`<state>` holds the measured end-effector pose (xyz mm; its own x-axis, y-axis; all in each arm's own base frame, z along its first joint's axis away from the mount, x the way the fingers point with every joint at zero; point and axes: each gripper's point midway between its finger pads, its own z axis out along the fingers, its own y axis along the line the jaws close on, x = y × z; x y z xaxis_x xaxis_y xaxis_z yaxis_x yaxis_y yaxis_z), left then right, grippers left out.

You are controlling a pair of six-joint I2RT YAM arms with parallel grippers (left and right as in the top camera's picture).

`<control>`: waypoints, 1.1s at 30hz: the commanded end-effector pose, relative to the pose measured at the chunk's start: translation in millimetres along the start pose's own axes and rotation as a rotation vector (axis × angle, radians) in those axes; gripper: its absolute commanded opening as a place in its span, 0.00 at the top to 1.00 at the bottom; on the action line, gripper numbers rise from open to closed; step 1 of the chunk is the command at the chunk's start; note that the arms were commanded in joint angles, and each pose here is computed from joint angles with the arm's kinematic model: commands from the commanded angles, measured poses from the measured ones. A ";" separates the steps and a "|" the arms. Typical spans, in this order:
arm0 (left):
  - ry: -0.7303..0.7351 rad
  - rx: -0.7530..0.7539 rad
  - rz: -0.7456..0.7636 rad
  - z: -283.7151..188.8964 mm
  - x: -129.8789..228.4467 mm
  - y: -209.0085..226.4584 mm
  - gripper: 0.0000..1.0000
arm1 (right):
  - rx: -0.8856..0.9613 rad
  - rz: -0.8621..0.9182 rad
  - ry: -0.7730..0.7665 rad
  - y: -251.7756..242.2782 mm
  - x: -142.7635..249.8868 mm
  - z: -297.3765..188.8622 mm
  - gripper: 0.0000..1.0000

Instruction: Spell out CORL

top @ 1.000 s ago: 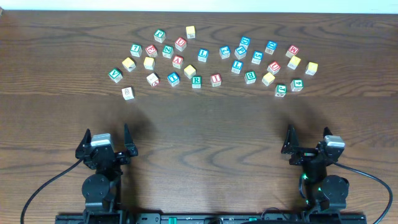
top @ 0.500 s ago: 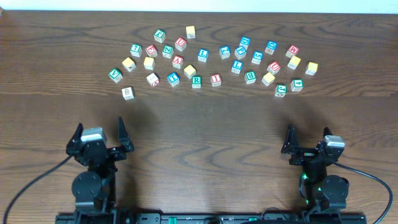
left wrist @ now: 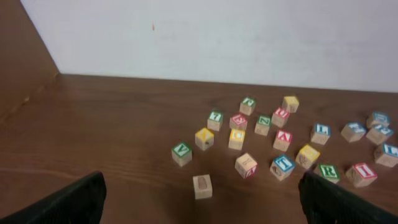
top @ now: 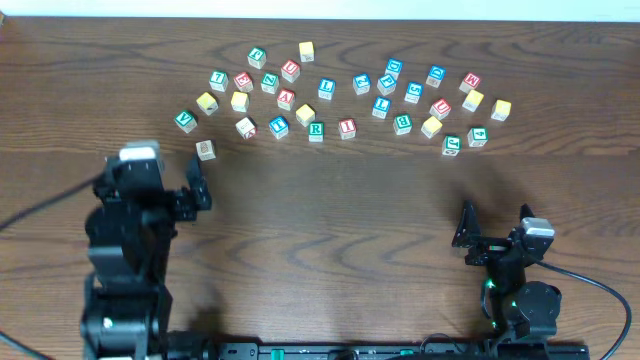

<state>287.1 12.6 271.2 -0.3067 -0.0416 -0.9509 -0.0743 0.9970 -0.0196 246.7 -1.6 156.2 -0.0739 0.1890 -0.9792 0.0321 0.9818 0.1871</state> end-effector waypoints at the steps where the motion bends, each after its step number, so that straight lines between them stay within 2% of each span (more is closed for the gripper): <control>1: 0.005 0.013 -0.005 0.8 -26.6 -2.7 0.02 | -0.001 -0.010 0.001 0.1 0.6 -0.1 0.01; 10: 0.131 0.009 -0.004 10.3 -45.9 -4.2 0.02 | -0.001 -0.010 0.001 0.1 0.6 -0.1 0.01; 14: 0.167 0.082 -0.009 18.4 -51.2 -17.6 0.03 | -0.002 -0.010 0.000 0.1 0.5 -0.1 0.01; 22: 0.248 0.123 -0.013 36.4 -33.2 -25.5 0.03 | -0.002 -0.010 0.002 0.3 0.9 -0.1 0.01; 33: 0.311 0.119 -0.014 46.2 -17.5 -25.3 0.02 | -0.151 -0.011 0.009 26.4 -1.5 -2.5 0.01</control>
<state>335.3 -8.6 268.0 -0.5905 -0.0481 -0.8056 0.0237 0.9968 -0.0768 246.5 13.9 158.4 -0.0821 0.1891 -0.9785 -0.0577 0.9793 0.1941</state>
